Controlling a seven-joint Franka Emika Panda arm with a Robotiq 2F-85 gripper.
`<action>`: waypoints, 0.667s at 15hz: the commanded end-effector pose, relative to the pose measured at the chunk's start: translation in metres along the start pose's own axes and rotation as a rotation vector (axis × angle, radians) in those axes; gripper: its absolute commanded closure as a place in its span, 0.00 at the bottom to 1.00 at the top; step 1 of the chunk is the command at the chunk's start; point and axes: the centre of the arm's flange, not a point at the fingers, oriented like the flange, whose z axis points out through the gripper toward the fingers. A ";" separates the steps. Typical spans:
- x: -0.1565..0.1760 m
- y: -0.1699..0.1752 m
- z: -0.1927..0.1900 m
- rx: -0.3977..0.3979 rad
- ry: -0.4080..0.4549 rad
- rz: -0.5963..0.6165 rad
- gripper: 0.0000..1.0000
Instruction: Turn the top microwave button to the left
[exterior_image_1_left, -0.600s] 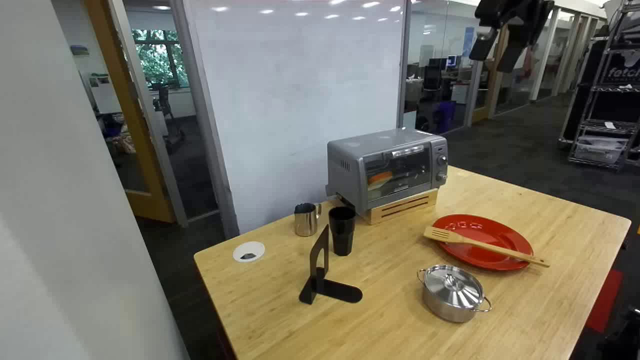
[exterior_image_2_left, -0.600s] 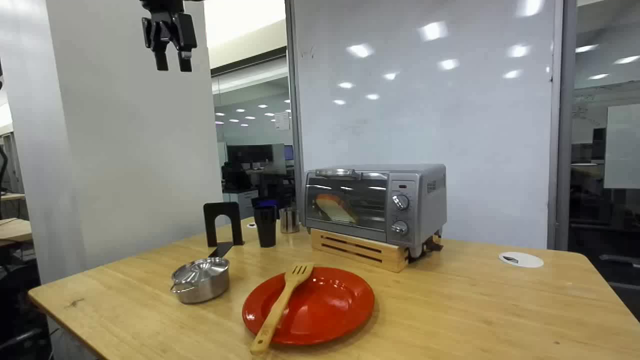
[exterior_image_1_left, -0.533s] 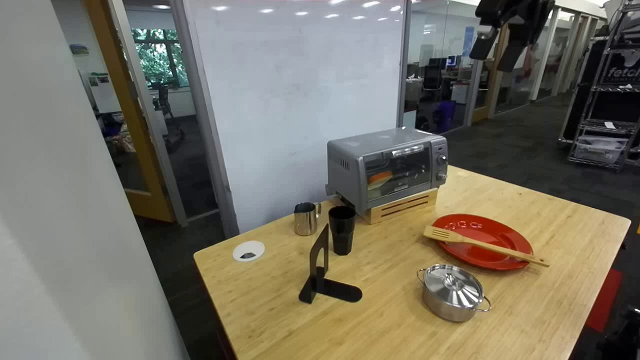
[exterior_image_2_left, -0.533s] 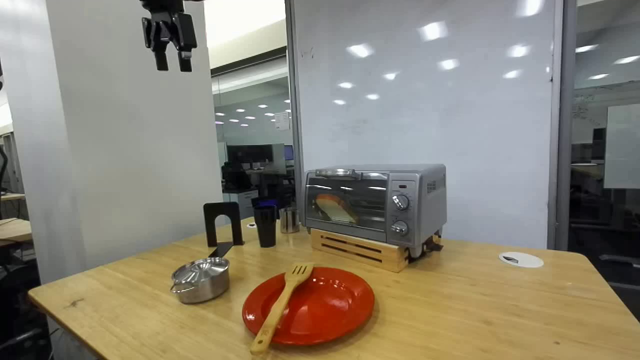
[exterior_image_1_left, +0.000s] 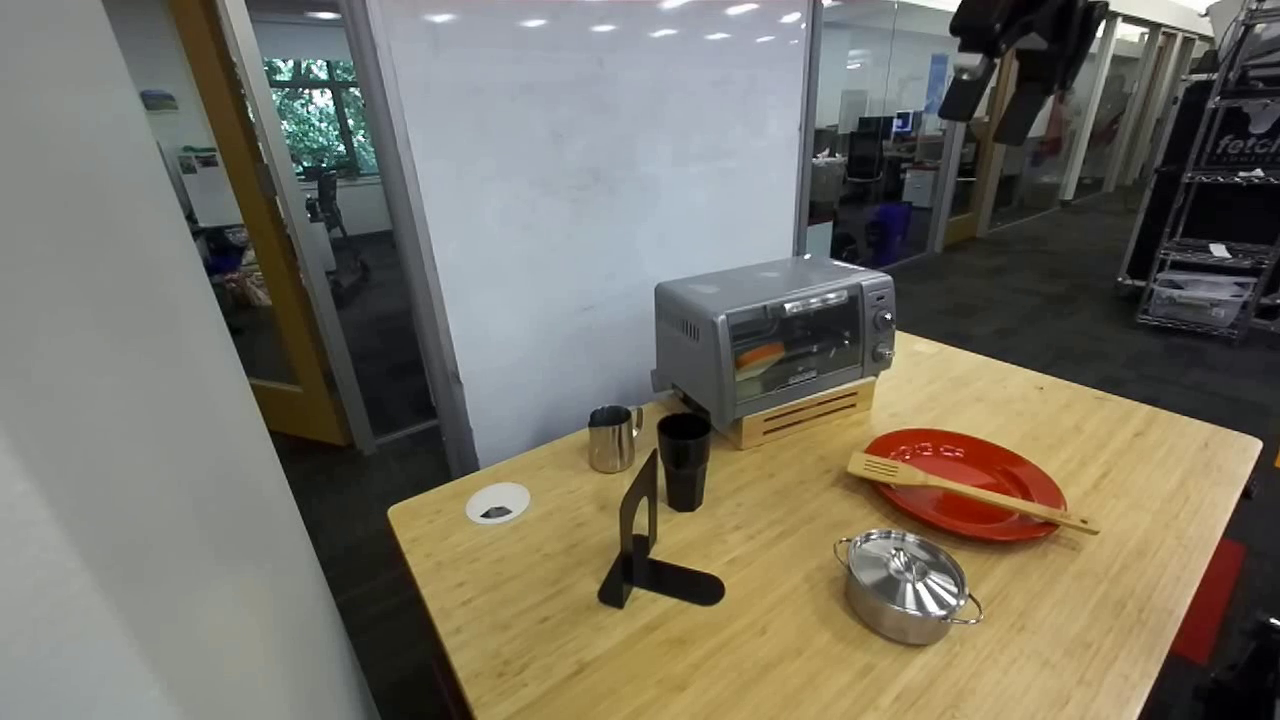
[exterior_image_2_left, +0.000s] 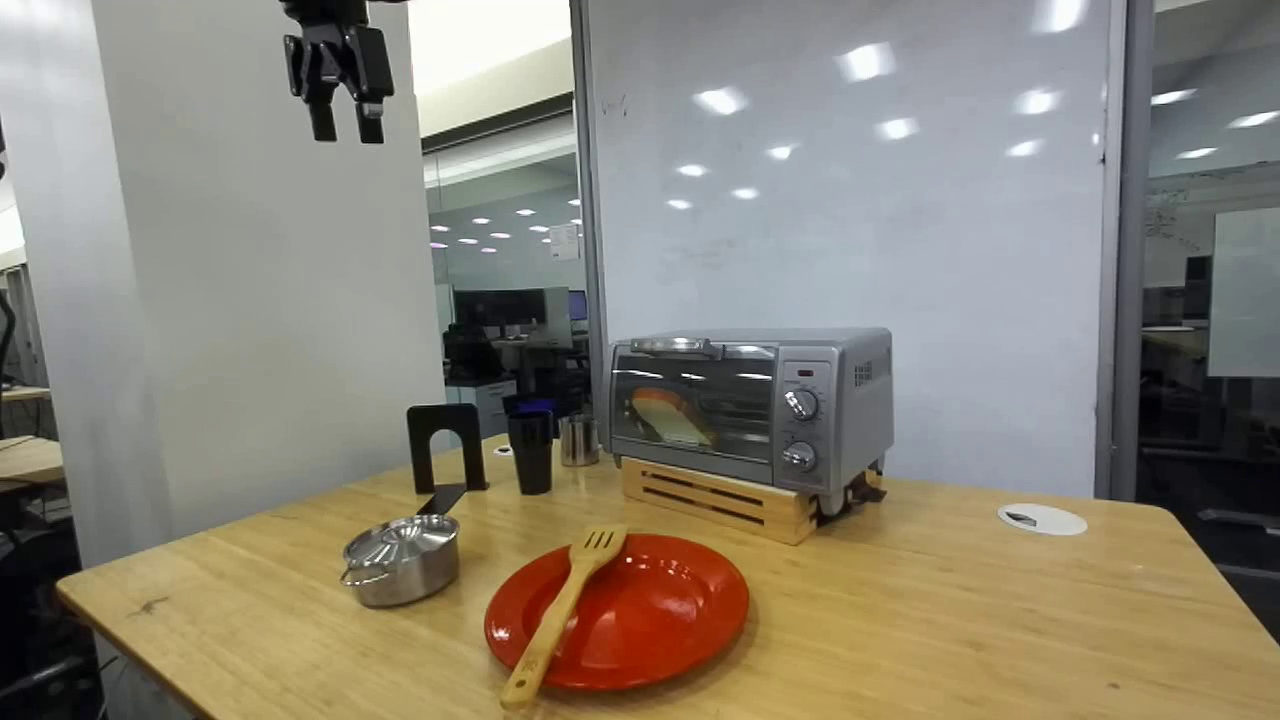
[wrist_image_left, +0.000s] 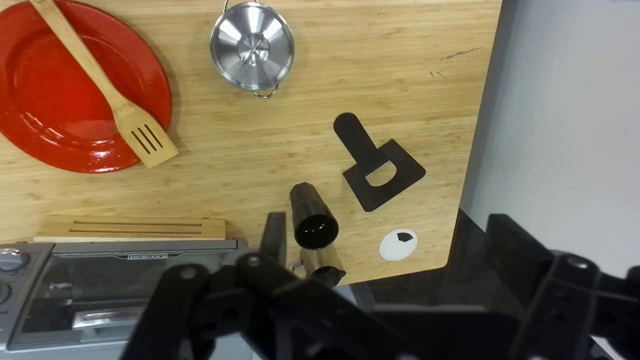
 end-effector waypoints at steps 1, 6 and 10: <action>0.000 0.000 0.000 0.000 0.000 0.000 0.00; 0.000 0.000 0.000 0.000 0.000 0.000 0.00; -0.003 0.044 -0.020 0.098 0.120 0.073 0.00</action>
